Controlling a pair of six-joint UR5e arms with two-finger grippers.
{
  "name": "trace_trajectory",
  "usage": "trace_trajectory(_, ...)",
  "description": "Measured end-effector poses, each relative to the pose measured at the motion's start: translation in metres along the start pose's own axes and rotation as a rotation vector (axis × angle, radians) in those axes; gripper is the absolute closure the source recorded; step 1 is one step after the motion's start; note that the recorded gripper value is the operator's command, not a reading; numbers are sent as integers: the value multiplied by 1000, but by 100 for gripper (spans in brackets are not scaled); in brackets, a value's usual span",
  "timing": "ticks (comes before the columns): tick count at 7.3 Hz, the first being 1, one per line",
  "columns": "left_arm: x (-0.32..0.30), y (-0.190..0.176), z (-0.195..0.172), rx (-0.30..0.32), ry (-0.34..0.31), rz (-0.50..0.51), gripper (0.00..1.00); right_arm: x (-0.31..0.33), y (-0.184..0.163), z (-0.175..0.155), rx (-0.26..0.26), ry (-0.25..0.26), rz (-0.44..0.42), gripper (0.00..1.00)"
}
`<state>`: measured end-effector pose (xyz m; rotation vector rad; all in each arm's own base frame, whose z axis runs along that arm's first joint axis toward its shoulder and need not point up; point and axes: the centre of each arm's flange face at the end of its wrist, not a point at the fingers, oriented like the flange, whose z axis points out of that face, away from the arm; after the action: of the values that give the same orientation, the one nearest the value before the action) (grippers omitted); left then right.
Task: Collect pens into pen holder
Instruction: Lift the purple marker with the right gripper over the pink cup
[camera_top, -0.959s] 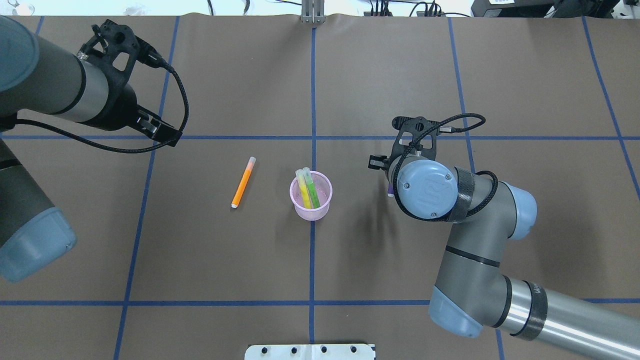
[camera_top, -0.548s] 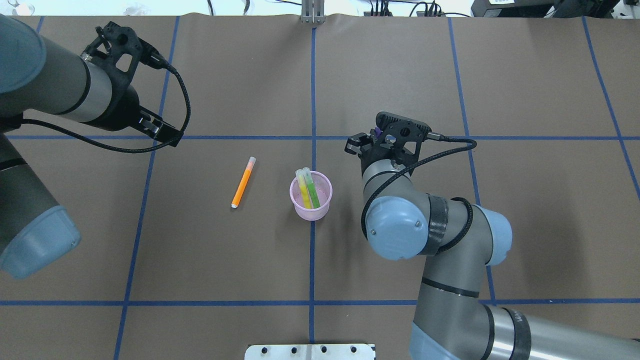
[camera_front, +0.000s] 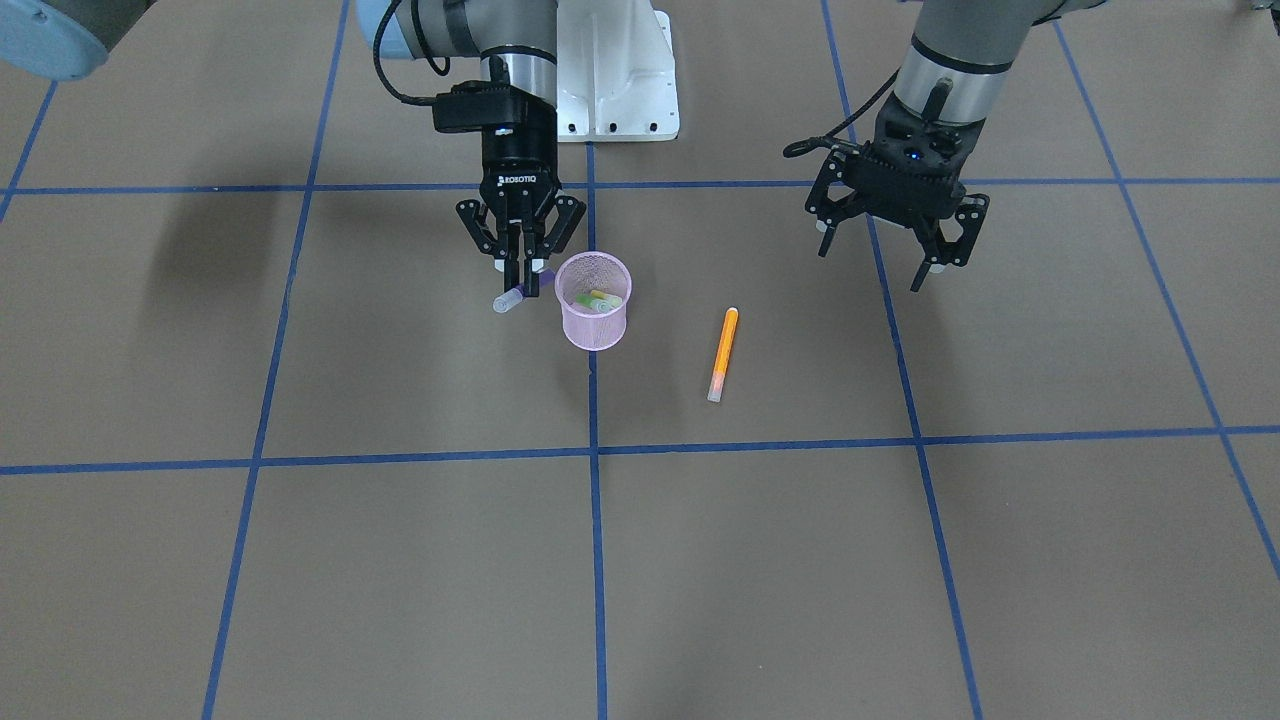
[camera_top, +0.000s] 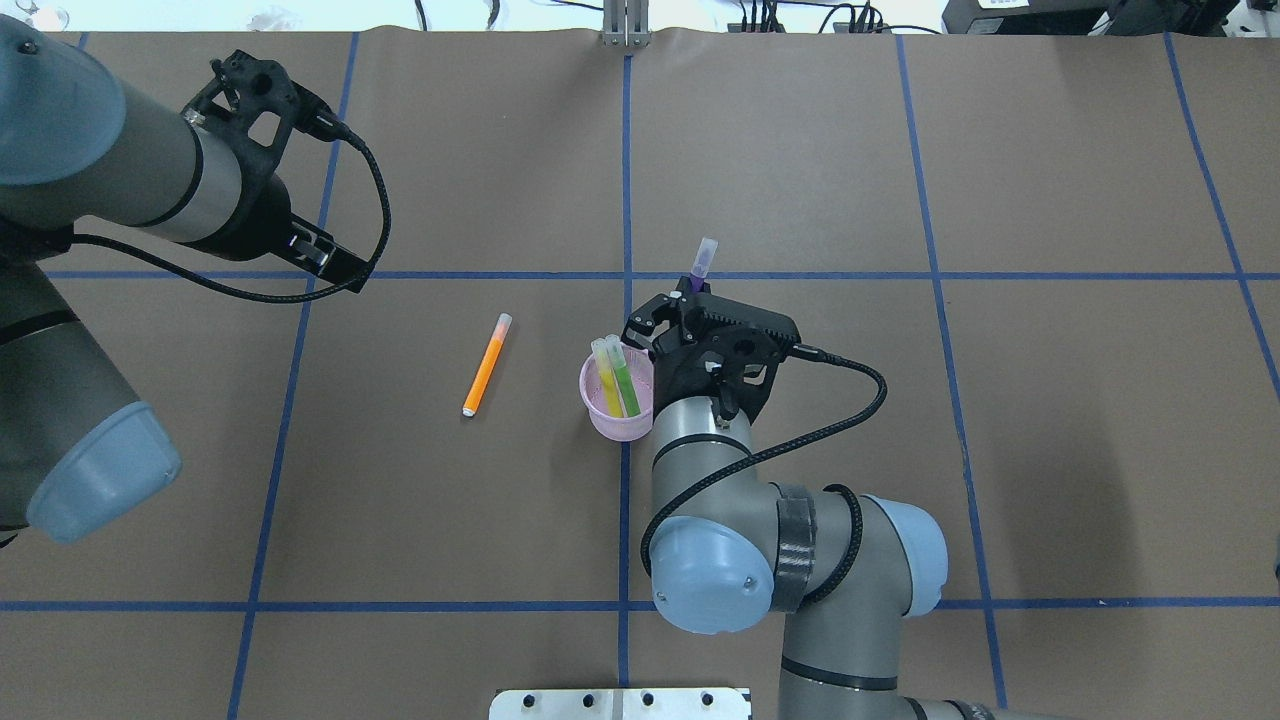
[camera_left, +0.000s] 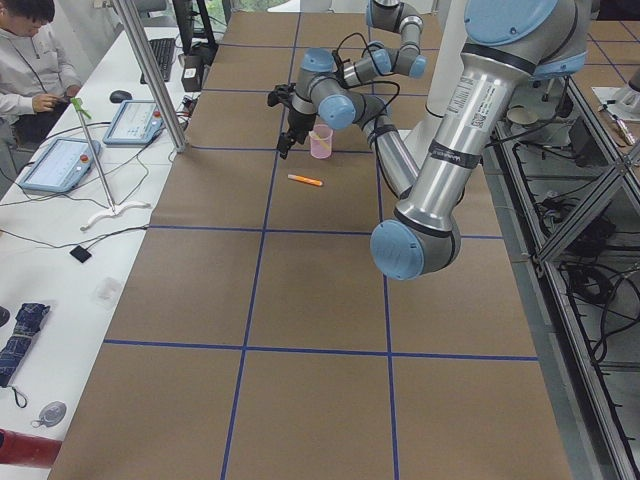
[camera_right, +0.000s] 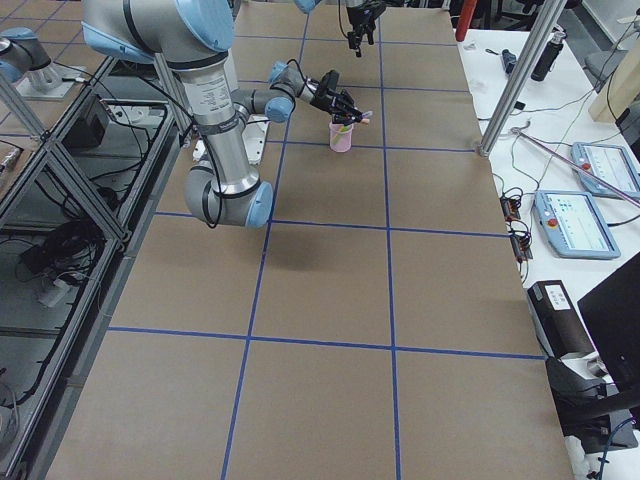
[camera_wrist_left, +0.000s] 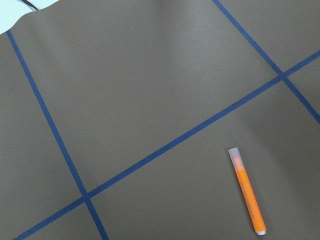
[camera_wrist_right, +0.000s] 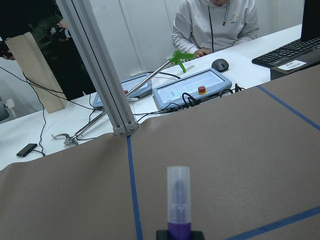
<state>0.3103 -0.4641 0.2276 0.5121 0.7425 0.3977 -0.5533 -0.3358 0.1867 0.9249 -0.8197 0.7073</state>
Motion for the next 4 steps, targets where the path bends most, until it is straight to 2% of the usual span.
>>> trace_trajectory(1,0,0,0,0,0,0,0,-6,13,-1,-2,0,-13,91)
trace_trajectory(2,0,0,1,-1,0,-1,0,-9,24,-3,-7,-1,-24,79)
trace_trajectory(3,0,0,2,-2,0,-1,0,-12,30,-6,-13,-4,-28,28)
trace_trajectory(4,-1,0,3,-3,0,-1,0,-15,33,-8,-17,-6,-33,2)
